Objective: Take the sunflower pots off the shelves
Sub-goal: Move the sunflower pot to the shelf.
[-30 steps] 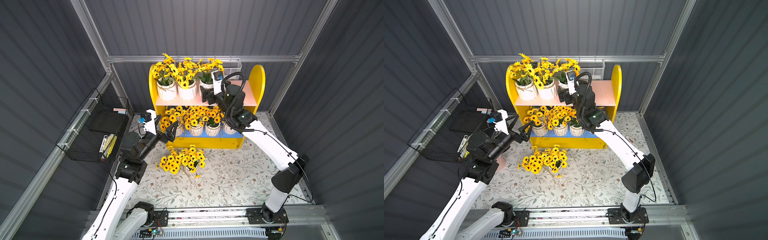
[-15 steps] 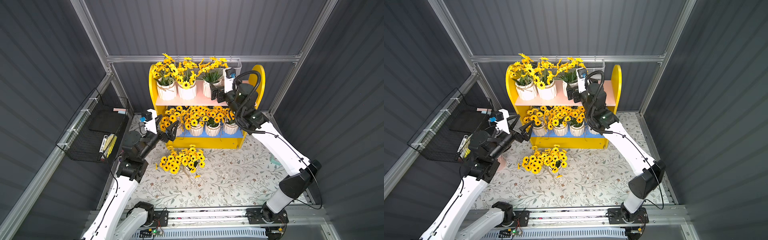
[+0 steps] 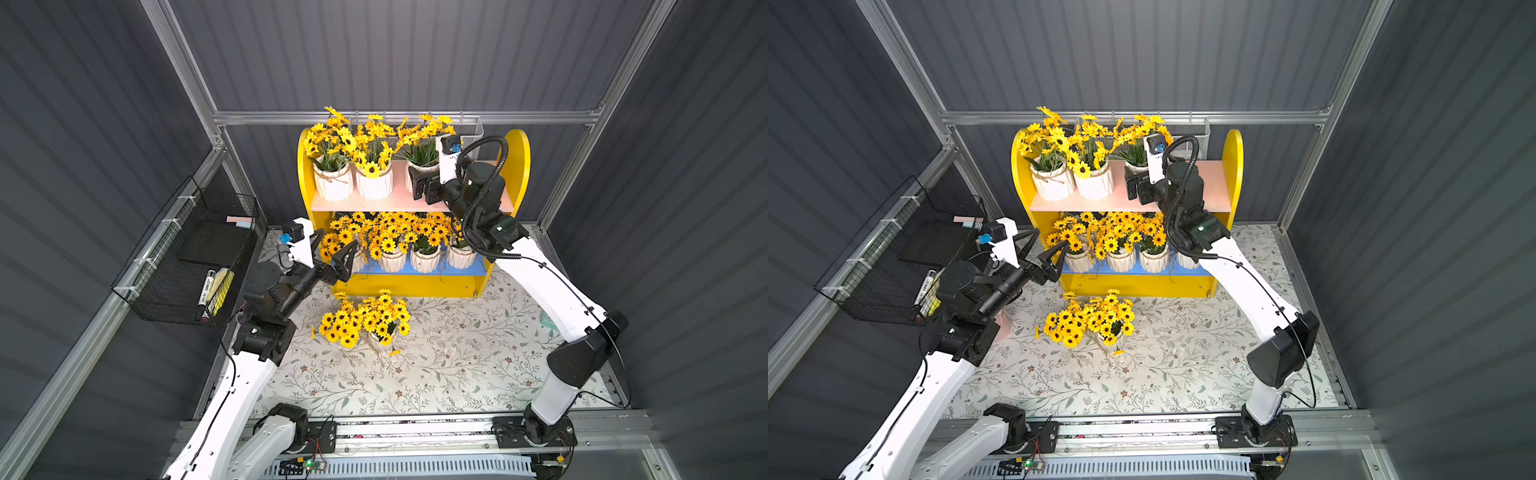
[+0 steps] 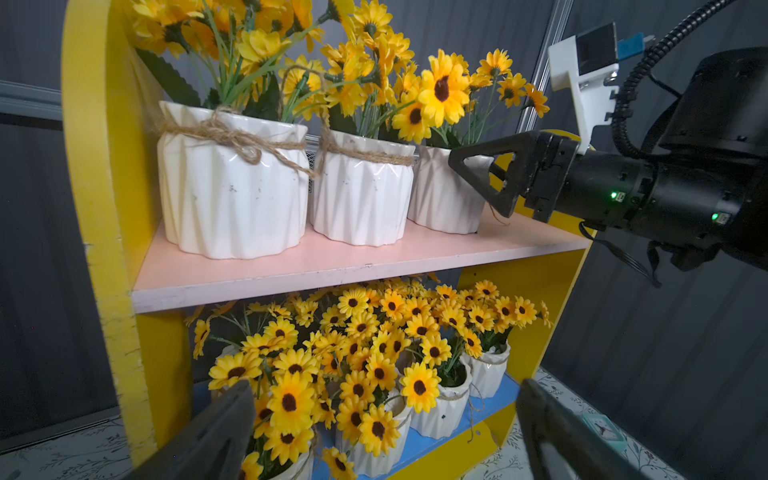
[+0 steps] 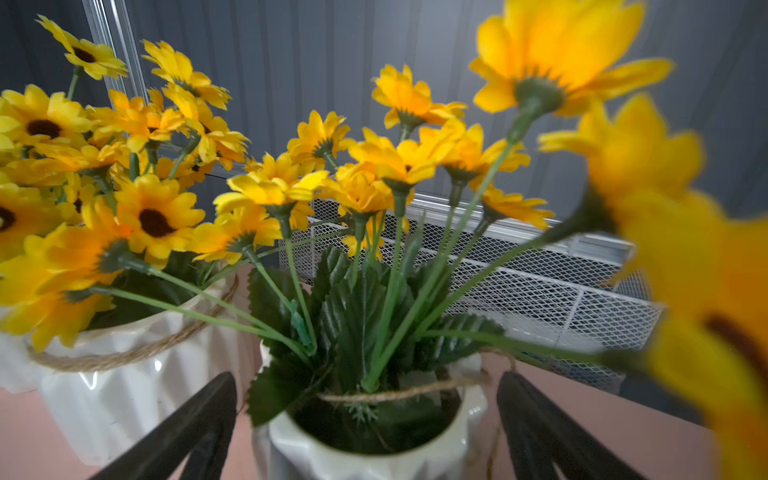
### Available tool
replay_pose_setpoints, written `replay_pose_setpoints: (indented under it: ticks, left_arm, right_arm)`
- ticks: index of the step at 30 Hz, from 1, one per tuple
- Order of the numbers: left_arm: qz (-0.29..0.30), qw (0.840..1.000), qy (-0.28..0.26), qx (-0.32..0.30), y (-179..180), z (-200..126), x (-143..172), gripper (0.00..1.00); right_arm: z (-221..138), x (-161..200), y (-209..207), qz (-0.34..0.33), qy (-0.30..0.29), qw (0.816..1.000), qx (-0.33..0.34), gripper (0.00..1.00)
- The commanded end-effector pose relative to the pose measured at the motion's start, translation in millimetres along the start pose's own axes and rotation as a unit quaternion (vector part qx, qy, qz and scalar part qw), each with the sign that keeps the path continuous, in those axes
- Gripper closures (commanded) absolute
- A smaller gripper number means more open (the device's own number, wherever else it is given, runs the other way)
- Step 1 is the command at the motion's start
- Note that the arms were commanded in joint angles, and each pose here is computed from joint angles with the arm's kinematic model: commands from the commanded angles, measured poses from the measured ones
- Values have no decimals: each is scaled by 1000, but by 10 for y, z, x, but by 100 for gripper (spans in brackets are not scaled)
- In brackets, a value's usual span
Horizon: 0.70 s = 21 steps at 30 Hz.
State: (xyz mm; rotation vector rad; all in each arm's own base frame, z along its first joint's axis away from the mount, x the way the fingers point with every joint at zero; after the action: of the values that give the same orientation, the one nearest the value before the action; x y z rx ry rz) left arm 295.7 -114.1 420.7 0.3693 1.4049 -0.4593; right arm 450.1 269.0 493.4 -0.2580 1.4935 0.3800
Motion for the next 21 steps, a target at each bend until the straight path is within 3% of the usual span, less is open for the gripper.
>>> replay_pose_setpoints:
  ticks: [1,21]
  left_arm:
    - [0,1000,-4,8,-16,-3,-2,1]
    - [4,1000,-5,10,-25,-23,-9,1]
  right_arm:
    - [47,-37,-26,1,0,1000,8,1]
    - [285,37,-52,15,-4,999,30,1]
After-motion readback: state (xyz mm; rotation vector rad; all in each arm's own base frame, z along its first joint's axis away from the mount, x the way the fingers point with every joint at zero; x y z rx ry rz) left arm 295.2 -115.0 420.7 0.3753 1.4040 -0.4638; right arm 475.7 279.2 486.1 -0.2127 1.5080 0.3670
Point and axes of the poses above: each gripper's point midway between its finger pads, its own z axis out along the fingers, its own y axis along the line the jaws close on, x = y × z, the point moved 2 cm from there along -z, back along the fingers, and after that the axes turned 8 degrees about z, right-handed, at the moved point
